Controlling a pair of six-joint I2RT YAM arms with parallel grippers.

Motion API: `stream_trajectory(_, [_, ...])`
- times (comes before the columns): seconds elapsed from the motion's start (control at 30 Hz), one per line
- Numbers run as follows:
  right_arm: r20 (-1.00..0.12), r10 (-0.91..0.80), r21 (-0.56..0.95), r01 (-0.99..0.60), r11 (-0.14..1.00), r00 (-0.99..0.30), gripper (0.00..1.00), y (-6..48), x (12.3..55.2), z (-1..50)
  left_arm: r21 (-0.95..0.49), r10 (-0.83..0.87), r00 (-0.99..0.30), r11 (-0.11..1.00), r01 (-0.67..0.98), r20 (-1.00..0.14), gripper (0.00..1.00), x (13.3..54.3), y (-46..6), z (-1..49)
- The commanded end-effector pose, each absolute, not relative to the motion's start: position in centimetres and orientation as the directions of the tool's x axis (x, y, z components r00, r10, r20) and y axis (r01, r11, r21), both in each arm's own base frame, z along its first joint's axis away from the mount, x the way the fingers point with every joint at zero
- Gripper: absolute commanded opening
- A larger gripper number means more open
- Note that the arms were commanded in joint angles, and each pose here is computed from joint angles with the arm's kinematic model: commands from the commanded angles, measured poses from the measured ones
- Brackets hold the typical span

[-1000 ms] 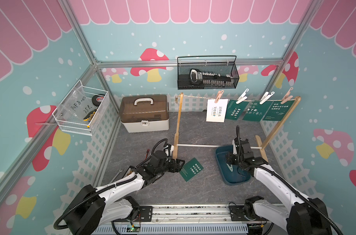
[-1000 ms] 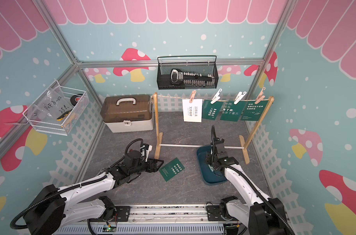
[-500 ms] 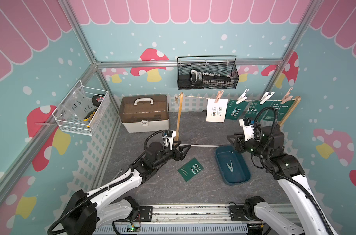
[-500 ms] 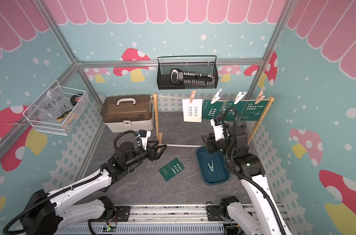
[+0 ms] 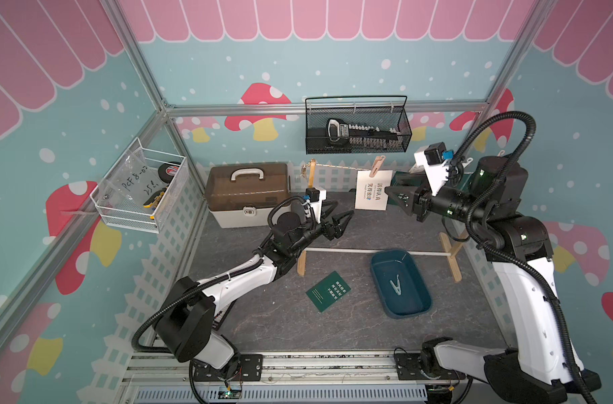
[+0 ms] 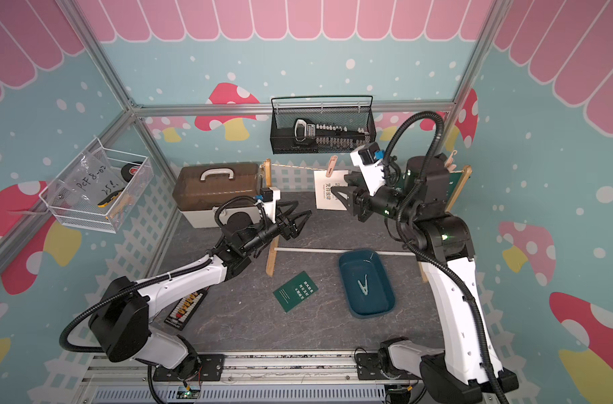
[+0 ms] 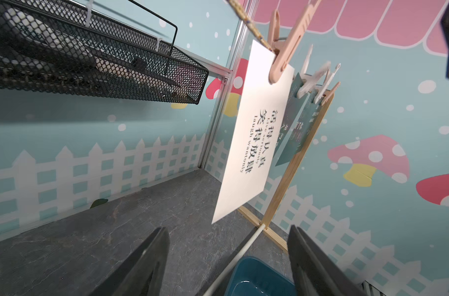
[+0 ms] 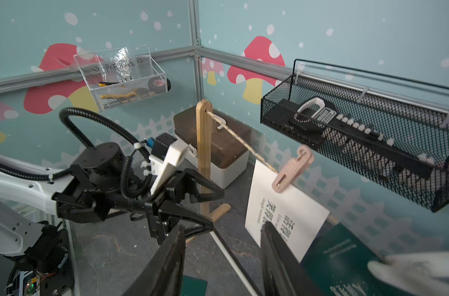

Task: Remove the postcards from the strings
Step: Pinch the postcard on the clothesline.

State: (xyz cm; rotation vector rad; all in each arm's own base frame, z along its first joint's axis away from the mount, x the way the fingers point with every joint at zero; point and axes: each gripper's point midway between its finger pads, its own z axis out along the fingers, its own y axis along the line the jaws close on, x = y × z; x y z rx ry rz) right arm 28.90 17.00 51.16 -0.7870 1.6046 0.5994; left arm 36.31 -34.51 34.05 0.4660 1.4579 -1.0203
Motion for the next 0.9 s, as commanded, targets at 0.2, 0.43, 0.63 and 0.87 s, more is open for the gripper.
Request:
stream_trajectory(0.2, [-0.988, -0.156, -0.093, -0.822, 0.562, 0.005, 0.52, 16.1, 29.7, 55.3, -0.272, -0.266, -0.153, 0.498, 0.823, -0.952, 0.76, 38.5, -37.6, 34.7])
stream_trajectory(0.43, [-0.987, -0.157, -0.084, -0.798, 0.596, -0.014, 0.53, 15.2, 31.0, 55.0, -0.281, -0.256, -0.174, 0.474, 0.834, -0.951, 0.76, 39.3, -38.7, 33.8])
stream_trajectory(0.63, [-0.987, -0.153, -0.051, -0.790, 0.611, -0.055, 0.54, 15.0, 31.7, 54.0, -0.284, -0.229, -0.201, 0.429, 0.857, -0.952, 0.71, 39.1, -39.7, 33.0])
stream_trajectory(0.87, [-0.985, -0.147, -0.020, -0.782, 0.623, -0.092, 0.55, 14.9, 32.5, 53.3, -0.285, -0.229, -0.207, 0.399, 0.871, -0.951, 0.60, 38.8, -40.0, 33.0])
